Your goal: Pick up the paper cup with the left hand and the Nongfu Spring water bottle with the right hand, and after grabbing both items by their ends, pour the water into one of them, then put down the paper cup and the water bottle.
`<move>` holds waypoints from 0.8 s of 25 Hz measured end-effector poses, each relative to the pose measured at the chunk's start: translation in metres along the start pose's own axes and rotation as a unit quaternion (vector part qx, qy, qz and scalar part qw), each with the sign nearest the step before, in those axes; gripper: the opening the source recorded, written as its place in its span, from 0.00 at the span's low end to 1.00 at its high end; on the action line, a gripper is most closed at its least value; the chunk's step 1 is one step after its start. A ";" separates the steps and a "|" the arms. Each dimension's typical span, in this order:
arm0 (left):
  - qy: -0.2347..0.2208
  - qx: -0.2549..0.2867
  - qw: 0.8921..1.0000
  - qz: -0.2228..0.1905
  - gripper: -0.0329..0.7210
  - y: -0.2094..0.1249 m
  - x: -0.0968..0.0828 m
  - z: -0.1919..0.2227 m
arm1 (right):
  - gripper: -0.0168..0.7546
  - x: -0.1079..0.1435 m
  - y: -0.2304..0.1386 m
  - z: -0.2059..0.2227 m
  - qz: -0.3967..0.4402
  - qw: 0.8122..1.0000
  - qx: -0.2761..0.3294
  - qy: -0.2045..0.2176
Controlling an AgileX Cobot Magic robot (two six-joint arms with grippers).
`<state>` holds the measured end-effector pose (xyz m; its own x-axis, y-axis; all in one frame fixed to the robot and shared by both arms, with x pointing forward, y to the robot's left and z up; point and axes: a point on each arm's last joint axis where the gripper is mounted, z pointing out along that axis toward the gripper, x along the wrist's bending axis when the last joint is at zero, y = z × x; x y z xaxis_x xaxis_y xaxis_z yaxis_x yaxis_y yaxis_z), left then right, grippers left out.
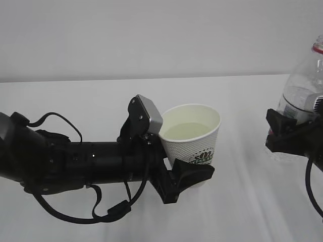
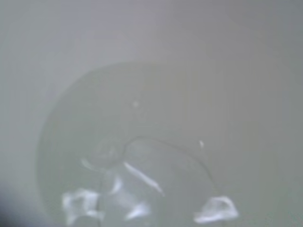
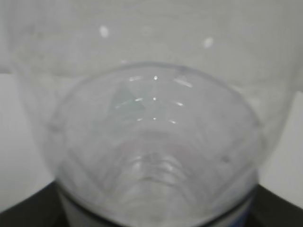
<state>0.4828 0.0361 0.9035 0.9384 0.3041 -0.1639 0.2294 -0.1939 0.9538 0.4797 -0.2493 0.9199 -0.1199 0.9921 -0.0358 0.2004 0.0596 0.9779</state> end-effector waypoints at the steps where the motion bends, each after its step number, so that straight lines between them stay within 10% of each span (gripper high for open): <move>1: 0.002 0.000 1.000 -0.001 0.71 0.000 0.001 -0.001 | 0.62 0.000 -0.002 0.002 0.000 1.000 0.003 0.000; 20: 0.009 -0.001 1.000 0.010 0.71 0.000 0.006 -0.003 | 0.62 0.010 -0.019 0.071 -0.001 1.000 0.006 0.000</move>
<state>0.4876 0.0407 0.9033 0.9382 0.3166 -0.1397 0.2094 -0.1980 0.9576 0.5435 -0.2329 0.8868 -0.1193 0.9921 -0.0377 0.2128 0.0627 0.9751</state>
